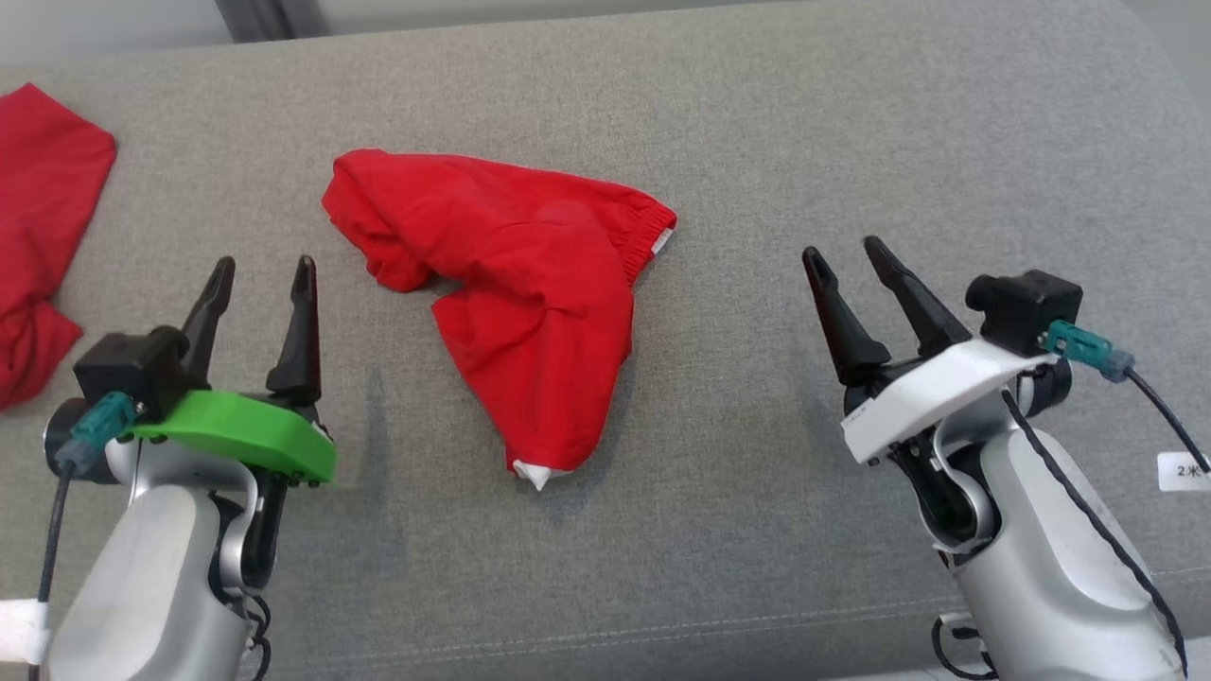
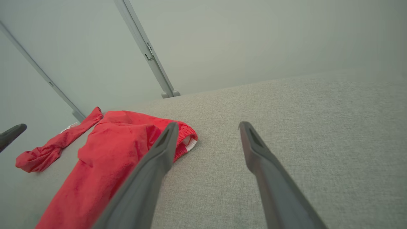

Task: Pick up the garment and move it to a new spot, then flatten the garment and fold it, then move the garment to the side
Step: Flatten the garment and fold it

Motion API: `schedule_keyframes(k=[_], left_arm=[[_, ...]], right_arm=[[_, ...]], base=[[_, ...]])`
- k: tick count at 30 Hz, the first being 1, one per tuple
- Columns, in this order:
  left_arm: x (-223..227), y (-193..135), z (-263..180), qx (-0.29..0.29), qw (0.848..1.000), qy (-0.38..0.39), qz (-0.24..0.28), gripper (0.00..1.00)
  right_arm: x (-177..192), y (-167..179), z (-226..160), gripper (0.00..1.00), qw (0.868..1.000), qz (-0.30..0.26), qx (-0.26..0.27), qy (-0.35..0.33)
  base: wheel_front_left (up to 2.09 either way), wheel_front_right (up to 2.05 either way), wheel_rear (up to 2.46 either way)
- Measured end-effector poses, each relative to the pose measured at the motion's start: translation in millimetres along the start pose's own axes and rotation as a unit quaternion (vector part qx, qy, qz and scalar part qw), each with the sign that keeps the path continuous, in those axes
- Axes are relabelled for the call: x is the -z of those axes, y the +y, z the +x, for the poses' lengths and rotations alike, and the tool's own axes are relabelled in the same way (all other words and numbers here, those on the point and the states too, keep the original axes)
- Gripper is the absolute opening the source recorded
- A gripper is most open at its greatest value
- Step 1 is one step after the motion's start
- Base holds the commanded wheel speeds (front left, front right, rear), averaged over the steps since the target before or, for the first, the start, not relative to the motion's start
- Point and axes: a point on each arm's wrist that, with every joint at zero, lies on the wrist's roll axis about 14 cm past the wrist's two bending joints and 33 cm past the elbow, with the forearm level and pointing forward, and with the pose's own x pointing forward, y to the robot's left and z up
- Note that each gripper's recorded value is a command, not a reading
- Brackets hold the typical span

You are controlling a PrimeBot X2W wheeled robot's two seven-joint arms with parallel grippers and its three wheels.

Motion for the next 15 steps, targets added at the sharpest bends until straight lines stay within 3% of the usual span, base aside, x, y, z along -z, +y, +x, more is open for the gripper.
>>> schedule_keyframes(k=[9, 15], left_arm=[[-2.0, 11.9, 31.4, 0.013, 1.000, 0.000, 0.010, 1.00], [13.8, 16.5, 40.2, 0.017, 1.000, 0.015, 0.003, 1.00]], right_arm=[[36.9, 3.7, 42.8, 1.00, 0.995, 0.061, -0.018, 0.080], [69.1, 7.1, 64.3, 1.00, 0.983, 0.101, -0.030, 0.148]], base=[[0.00, 0.00, 0.00], [0.00, 0.00, 0.00]])
